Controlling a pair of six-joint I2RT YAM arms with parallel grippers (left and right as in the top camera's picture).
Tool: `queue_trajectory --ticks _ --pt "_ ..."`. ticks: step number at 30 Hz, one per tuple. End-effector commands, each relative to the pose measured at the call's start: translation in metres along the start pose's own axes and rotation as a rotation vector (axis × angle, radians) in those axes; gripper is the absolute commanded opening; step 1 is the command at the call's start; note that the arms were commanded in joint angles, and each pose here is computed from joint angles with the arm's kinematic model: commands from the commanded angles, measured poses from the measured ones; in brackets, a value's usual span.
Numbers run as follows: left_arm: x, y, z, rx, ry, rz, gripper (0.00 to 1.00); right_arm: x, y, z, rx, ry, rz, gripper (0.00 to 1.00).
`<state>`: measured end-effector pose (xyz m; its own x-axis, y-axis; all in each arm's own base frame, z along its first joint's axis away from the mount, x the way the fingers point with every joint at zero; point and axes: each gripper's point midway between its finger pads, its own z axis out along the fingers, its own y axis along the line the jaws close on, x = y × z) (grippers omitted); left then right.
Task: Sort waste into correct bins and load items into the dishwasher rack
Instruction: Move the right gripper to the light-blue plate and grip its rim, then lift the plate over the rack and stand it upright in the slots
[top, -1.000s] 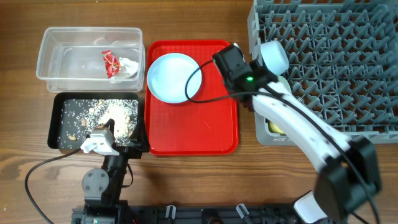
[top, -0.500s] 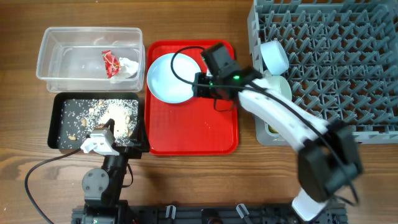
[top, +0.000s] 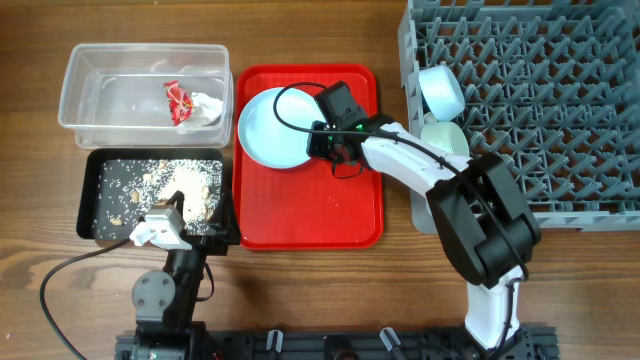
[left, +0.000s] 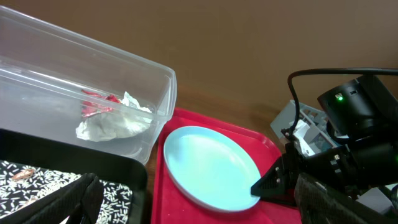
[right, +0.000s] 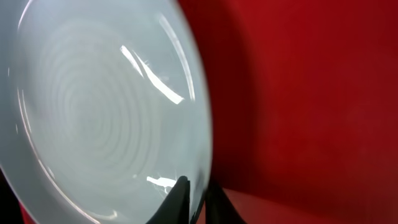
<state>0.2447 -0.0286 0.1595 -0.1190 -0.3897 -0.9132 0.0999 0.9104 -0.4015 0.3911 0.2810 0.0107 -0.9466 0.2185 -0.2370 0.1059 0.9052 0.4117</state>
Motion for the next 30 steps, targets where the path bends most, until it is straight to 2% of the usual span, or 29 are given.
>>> queue_trajectory --ticks 1,5,11,14,15,21,25,30 --pt "0.001 0.002 0.0 -0.002 0.001 0.019 1.0 -0.001 -0.018 -0.003 0.038 0.023 0.036 0.04" --pt "0.001 0.002 0.0 -0.002 0.001 0.019 1.0 -0.014 -0.035 -0.028 0.086 0.0 0.069 0.04" --pt "0.001 0.002 0.0 -0.002 0.001 0.019 1.0 -0.05 -0.03 -0.106 0.134 -0.194 -0.101 0.04" --pt "0.001 0.002 0.0 -0.002 0.001 0.019 1.0 -0.068 -0.041 -0.175 0.241 -0.368 -0.121 0.04" --pt "0.001 0.002 0.0 -0.002 0.001 0.019 1.0 -0.079 -0.057 -0.225 0.347 -0.507 -0.101 0.04" --pt "0.001 0.002 0.0 -0.002 0.001 0.019 1.0 -0.093 -0.109 -0.371 0.798 -0.869 -0.159 0.04" --pt "0.001 0.002 0.0 -0.002 0.001 0.019 1.0 -0.09 -0.132 -0.419 1.121 -0.913 -0.213 0.04" --pt "0.001 0.002 0.0 -0.002 0.001 0.019 1.0 -0.097 -0.155 -0.421 1.325 -0.799 -0.275 0.04"
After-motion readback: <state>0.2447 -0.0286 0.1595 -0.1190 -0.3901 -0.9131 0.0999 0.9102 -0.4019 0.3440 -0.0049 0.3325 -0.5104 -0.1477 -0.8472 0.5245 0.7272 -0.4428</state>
